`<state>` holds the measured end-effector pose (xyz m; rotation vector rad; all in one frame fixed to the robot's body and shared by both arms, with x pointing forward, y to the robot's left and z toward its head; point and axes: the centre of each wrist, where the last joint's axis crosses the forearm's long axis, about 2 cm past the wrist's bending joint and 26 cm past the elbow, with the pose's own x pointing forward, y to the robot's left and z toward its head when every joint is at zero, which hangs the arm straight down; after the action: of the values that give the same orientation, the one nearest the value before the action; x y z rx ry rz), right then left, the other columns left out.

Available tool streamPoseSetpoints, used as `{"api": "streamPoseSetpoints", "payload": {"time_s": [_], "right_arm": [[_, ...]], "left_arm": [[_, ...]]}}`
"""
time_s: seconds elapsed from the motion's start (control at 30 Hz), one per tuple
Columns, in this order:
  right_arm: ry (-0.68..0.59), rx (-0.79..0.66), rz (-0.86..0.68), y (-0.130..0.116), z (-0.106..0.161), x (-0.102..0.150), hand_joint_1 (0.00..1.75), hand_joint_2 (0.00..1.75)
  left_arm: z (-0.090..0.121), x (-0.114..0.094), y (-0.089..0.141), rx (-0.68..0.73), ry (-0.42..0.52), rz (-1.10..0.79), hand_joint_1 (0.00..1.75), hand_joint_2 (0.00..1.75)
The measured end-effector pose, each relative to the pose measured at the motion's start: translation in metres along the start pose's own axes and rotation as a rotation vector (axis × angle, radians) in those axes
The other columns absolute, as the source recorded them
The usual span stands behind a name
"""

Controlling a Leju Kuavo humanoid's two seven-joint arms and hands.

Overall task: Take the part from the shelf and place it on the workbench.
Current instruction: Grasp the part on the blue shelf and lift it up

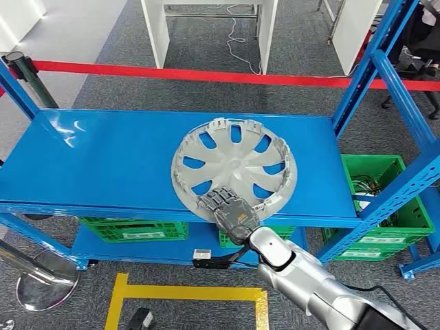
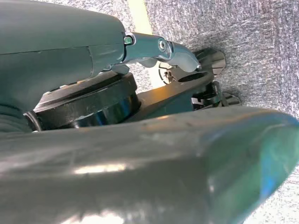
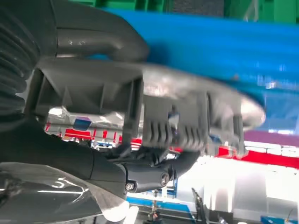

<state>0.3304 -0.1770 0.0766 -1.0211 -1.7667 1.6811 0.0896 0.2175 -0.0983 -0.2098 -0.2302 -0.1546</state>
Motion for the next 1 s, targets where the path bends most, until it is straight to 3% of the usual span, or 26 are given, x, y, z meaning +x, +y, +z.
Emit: {"api": "streamPoseSetpoints", "payload": {"time_s": [0.33,1.0], "right_arm": [[-0.006,-0.044,-0.034,-0.005,-0.002,0.005,1.75,1.75],[-0.095,-0.398,-0.009,-0.046,0.015,0.034,1.75,1.75]], "left_arm": [[0.000,0.000,0.000,0.003,-0.004,0.002,0.00,0.00],[0.000,-0.001,-0.002,0.072,-0.112,-0.048,0.00,0.00]]}}
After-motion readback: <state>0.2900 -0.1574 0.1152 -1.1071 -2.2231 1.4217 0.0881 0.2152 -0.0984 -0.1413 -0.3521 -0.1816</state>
